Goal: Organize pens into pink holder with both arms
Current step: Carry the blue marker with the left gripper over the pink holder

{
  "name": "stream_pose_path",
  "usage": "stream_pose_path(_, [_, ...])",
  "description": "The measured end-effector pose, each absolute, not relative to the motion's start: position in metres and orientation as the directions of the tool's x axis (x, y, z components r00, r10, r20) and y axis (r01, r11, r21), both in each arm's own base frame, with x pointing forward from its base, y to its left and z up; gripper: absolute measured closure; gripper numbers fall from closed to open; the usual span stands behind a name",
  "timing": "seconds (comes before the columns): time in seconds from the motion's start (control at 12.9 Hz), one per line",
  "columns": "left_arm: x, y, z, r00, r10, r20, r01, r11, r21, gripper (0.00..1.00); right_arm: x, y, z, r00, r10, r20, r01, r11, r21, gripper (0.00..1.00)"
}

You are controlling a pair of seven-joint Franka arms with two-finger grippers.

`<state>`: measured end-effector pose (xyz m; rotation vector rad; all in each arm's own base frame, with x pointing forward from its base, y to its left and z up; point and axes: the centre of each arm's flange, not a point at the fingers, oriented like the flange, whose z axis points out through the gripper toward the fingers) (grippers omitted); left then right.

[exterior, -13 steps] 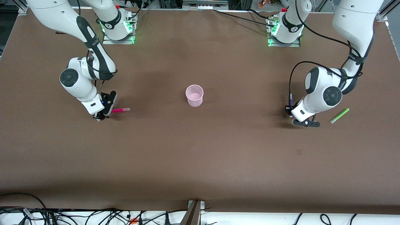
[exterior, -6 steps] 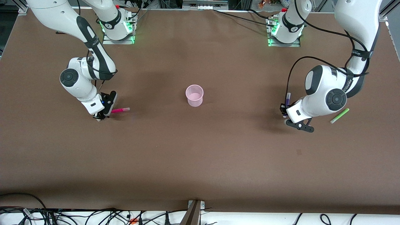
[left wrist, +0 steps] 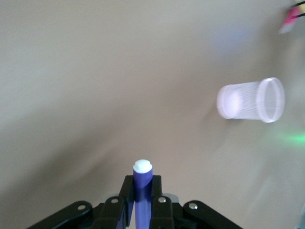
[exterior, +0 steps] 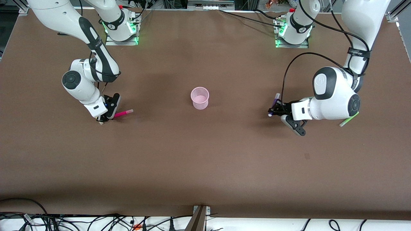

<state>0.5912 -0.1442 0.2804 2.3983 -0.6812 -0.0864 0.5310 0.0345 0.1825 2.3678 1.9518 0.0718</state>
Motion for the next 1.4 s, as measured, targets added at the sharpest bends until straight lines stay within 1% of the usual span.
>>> stream_pose_path(0.08, [0.591, -0.156, 0.278, 0.850, -0.504, 0.155, -0.478, -0.611, 0.631, 0.81, 0.531, 0.035, 0.183, 0.191, 0.982, -0.009, 0.978, -0.189, 0.088, 0.81])
stream_pose_path(0.16, [0.591, -0.172, 0.280, 0.819, -0.529, 0.220, -0.528, -0.549, 0.648, 0.81, 0.532, 0.035, 0.184, 0.190, 0.982, -0.008, 0.978, -0.189, 0.090, 0.84])
stream_pose_path(0.31, [0.591, -0.216, 0.299, 0.704, -0.603, 0.375, -0.672, -0.396, 0.626, 0.81, 0.532, 0.035, 0.185, 0.190, 0.982, -0.007, 0.978, -0.189, 0.092, 0.84])
stream_pose_path(0.39, [0.591, -0.241, 0.312, 0.668, -0.608, 0.428, -0.707, -0.339, 0.621, 0.81, 0.533, 0.035, 0.188, 0.190, 0.982, -0.005, 0.977, -0.189, 0.098, 0.84])
stream_pose_path(0.47, [0.589, -0.264, 0.319, 0.658, -0.589, 0.470, -0.714, -0.290, 0.637, 0.81, 0.536, 0.036, 0.195, 0.190, 0.982, -0.002, 0.976, -0.189, 0.106, 0.84])
stream_pose_path(0.62, [0.582, -0.304, 0.309, 0.648, -0.486, 0.586, -0.724, -0.154, 0.673, 0.81, 0.543, 0.044, 0.227, 0.180, 0.984, 0.009, 0.977, -0.180, 0.115, 0.84])
stream_pose_path(0.78, [0.572, -0.337, 0.287, 0.628, -0.344, 0.698, -0.752, -0.038, 0.658, 0.81, 0.547, 0.054, 0.272, 0.168, 0.986, 0.013, 0.981, -0.168, 0.096, 0.84])
stream_pose_path(0.85, [0.565, -0.352, 0.277, 0.610, -0.293, 0.737, -0.771, -0.003, 0.637, 0.81, 0.548, 0.054, 0.290, 0.169, 0.986, 0.011, 0.982, -0.169, 0.081, 0.84])
stream_pose_path(1.01, [0.555, -0.372, 0.260, 0.541, -0.246, 0.805, -0.829, 0.011, 0.560, 0.81, 0.554, 0.044, 0.317, 0.190, 0.982, 0.001, 0.981, -0.190, 0.049, 0.84])
stream_pose_path(1.24, [0.541, -0.388, 0.240, 0.479, -0.220, 0.850, -0.869, 0.017, 0.494, 0.81, 0.565, 0.026, 0.341, 0.223, 0.975, -0.021, 0.975, -0.223, -0.010, 0.84])
stream_pose_path(1.4, [0.528, -0.397, 0.229, 0.438, -0.233, 0.868, -0.888, 0.039, 0.458, 0.81, 0.570, 0.023, 0.349, 0.228, 0.973, -0.022, 0.973, -0.228, -0.013, 0.84])
